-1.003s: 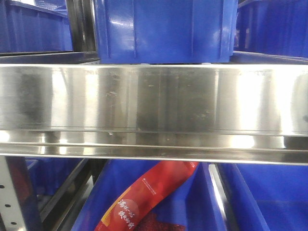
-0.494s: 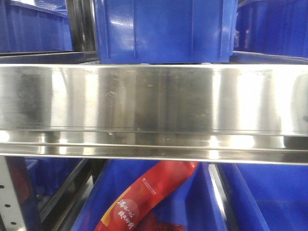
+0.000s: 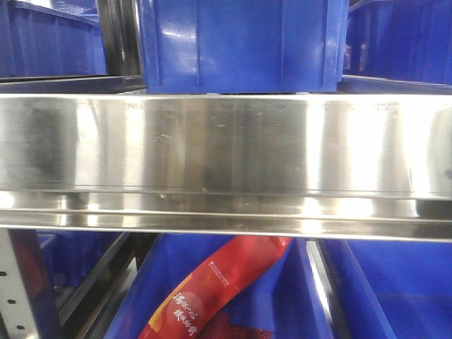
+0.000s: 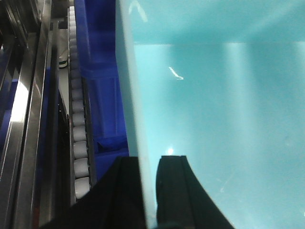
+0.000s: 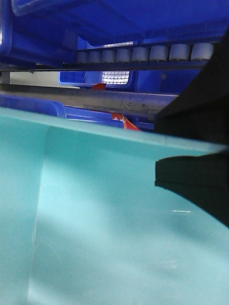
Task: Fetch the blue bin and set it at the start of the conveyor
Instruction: 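Lift the turquoise bin with both grippers and pull it off the shelf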
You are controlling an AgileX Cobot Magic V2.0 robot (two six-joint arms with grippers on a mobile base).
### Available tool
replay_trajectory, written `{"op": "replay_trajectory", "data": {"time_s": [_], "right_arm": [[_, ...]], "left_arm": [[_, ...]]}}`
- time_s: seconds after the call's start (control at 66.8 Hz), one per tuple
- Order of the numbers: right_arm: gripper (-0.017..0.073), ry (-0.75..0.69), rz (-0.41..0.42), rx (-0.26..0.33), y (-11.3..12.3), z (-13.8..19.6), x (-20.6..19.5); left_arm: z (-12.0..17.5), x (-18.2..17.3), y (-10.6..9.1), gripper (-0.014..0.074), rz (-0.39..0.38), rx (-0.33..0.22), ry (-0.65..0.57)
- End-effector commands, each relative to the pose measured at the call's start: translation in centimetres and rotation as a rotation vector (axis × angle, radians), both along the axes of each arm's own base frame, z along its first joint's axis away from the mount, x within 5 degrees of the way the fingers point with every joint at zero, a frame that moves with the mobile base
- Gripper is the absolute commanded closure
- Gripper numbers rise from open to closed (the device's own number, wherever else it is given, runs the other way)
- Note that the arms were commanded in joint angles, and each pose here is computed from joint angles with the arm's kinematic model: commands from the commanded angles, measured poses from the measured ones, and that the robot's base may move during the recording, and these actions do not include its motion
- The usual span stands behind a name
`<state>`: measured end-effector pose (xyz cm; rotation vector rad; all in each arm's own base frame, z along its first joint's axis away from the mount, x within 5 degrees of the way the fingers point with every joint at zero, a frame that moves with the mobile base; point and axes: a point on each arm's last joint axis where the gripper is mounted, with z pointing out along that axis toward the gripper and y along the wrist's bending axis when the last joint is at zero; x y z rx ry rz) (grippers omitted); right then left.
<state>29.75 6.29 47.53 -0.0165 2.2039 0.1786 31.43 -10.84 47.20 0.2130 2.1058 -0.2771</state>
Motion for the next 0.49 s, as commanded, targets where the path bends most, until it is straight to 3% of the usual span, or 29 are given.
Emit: {"op": "replay_trajectory", "data": {"time_s": [0.0,0.255,0.479], "right_arm": [[0.0711,-0.064,-0.001,-0.021,-0.29,0.82,-0.09],[0.0711,-0.064,-0.001,-0.021,-0.29,0.82,-0.09],[0.0711,-0.096,0.0,-0.015,-0.25,1.07,0.06]], "left_arm": [[1.44,-0.71,-0.08,0.0705,-0.015,-0.032,-0.07],[1.3,-0.49,-0.16,0.0705,-0.015,-0.033,-0.071],[1.87,-0.15,-0.27,0.0705,-0.014,-0.057,-0.141]]}}
